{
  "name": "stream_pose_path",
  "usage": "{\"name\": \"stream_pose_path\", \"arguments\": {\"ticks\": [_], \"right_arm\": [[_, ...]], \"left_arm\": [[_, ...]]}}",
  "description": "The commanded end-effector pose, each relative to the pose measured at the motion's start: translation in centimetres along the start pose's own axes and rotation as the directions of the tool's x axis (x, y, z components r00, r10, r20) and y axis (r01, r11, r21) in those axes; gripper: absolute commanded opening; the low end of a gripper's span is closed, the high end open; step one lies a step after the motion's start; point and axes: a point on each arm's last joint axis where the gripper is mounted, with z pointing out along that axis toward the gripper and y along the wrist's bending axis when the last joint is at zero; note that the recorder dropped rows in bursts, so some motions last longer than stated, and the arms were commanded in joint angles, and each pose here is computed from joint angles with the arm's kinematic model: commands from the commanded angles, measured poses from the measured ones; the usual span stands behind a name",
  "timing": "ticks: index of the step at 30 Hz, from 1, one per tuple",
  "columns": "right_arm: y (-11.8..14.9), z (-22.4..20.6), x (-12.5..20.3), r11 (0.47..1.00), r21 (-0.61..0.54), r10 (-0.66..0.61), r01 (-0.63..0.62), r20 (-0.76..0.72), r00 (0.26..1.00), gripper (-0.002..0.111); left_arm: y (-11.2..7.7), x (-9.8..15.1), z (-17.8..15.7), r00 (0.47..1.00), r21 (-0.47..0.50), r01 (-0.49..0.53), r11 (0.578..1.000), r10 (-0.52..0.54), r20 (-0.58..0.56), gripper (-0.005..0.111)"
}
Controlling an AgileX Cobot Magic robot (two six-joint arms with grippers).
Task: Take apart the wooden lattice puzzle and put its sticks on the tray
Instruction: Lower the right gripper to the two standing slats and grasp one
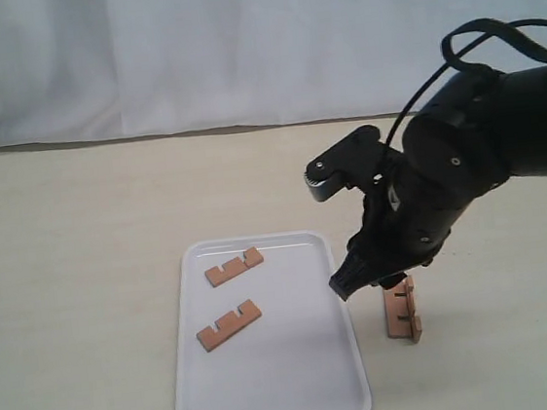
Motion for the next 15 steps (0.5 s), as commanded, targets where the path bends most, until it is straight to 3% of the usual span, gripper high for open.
{"name": "stream_pose_path", "arguments": {"ticks": [1,9,15], "right_arm": [[-1.4,0.6,1.0,0.997,0.005,0.080,-0.080,0.009,0.997,0.047],[-1.2,1.2,1.7,0.996,-0.005,0.093,-0.092,0.029,0.995,0.047],[-2.0,0.0,1.5,0.982,0.063,0.170,-0.176,0.088,0.982,0.047]], "left_arm": [[0.0,-0.1,0.0,1.000,0.000,0.002,1.000,-0.002,0.016,0.000],[0.0,-0.1,0.0,1.000,0.000,0.002,1.000,-0.002,0.016,0.000],[0.0,-0.1,0.0,1.000,0.000,0.002,1.000,-0.002,0.016,0.000]]}}
